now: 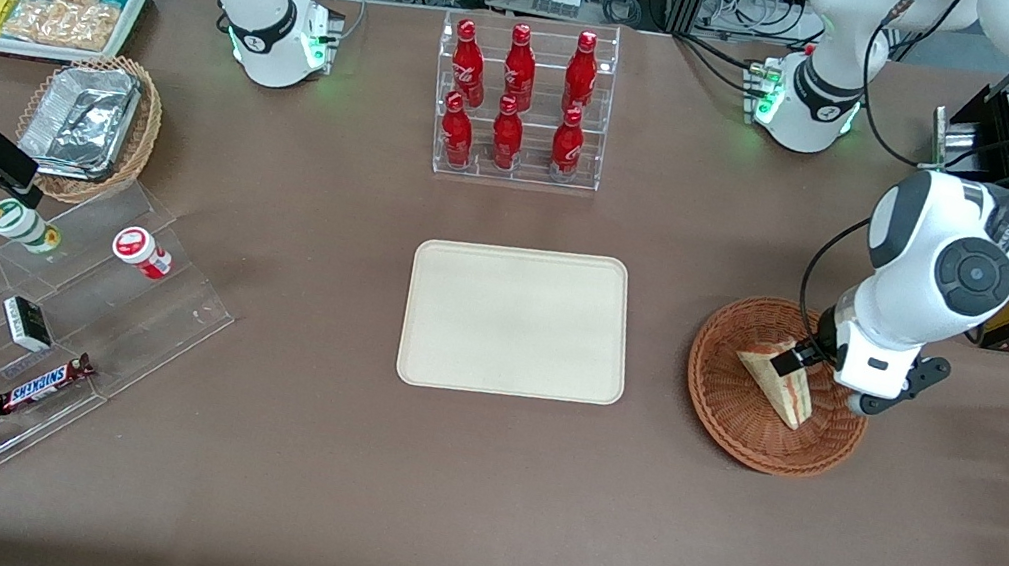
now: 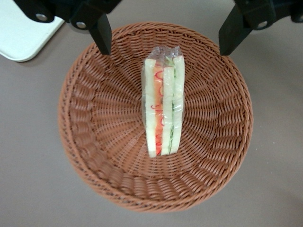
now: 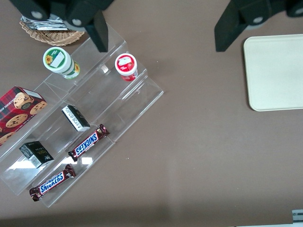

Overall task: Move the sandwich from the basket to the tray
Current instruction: 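Close the left gripper on the wrapped sandwich's edge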

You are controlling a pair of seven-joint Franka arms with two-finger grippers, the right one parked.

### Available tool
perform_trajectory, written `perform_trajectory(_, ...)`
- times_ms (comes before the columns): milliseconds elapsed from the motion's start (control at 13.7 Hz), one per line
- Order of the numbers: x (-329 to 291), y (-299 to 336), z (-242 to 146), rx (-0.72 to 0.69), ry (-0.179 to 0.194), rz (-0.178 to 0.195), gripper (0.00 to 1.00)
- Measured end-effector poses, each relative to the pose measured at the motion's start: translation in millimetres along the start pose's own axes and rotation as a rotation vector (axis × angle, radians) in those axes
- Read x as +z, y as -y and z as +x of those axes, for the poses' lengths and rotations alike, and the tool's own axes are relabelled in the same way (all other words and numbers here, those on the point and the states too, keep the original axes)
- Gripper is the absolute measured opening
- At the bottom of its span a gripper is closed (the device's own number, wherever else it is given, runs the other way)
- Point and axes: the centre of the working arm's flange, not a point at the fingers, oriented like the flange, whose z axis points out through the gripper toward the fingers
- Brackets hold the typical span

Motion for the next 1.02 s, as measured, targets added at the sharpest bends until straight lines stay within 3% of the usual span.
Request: perform_trajectory(1024,89,4,-10,0.004,0.009,-0.027,0.98)
